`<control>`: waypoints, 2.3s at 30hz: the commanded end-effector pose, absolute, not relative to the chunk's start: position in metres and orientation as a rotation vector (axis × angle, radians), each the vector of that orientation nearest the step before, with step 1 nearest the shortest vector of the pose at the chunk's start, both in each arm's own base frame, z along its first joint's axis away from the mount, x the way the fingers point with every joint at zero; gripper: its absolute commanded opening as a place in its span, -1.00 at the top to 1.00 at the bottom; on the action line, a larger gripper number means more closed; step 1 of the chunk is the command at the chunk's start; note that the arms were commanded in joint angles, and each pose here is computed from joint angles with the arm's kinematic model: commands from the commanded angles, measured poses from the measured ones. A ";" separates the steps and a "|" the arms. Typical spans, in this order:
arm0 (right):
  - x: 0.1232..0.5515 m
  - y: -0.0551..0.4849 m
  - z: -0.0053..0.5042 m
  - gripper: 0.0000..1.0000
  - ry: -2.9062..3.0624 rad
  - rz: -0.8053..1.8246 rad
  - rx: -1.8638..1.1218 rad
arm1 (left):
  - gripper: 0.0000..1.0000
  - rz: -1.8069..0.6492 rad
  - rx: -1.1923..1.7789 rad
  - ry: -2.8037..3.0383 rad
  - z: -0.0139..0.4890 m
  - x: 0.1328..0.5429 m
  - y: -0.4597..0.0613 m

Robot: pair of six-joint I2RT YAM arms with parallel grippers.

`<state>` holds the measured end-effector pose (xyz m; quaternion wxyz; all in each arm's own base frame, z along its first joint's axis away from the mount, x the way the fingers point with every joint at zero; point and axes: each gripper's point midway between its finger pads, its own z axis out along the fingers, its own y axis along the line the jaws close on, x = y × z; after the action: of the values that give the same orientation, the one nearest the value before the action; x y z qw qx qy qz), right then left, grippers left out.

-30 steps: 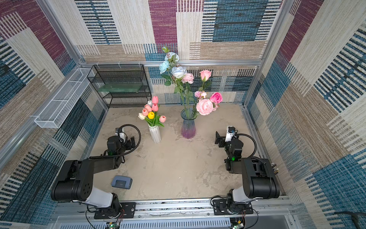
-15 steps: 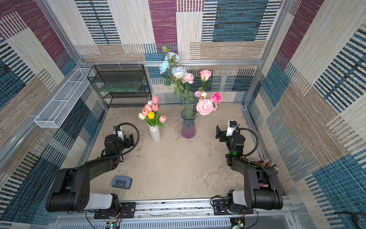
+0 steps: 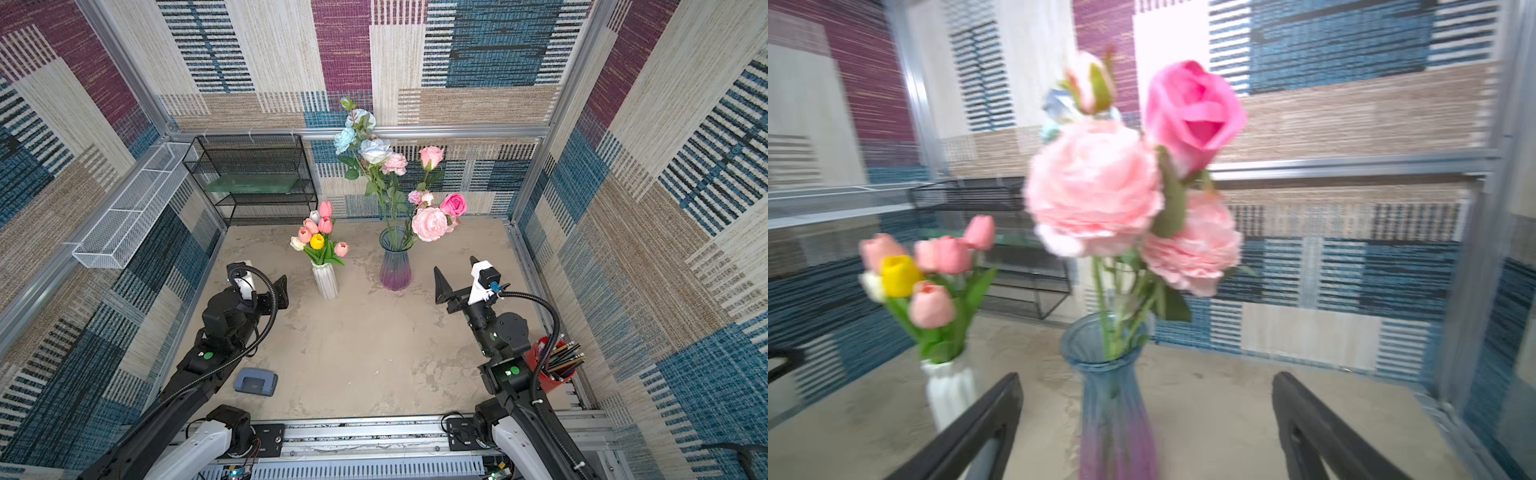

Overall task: Pick out pink flowers from the vase
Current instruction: Pick up the flower from the vase.

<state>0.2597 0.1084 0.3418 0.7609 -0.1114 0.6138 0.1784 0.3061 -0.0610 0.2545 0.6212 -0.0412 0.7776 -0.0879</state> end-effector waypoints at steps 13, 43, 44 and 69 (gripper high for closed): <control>0.204 0.164 0.365 -0.90 1.612 0.666 -0.127 | -1.00 -0.591 -0.416 2.099 0.262 0.202 -0.068; 0.296 0.354 0.270 -0.19 1.456 0.803 -0.553 | -0.98 -0.465 0.072 2.372 0.228 0.193 -0.100; 0.297 0.355 0.267 -0.19 1.445 0.805 -0.554 | -0.98 -0.469 0.082 2.369 0.229 0.192 -0.101; 0.365 0.369 0.273 -0.14 1.214 0.853 -0.491 | -0.97 -0.463 0.077 2.347 0.226 0.196 -0.103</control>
<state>0.3654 0.3679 0.2546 0.6937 -0.2232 0.5772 0.3685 0.1904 -0.1025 0.2214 0.3486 0.0208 0.9187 -0.1847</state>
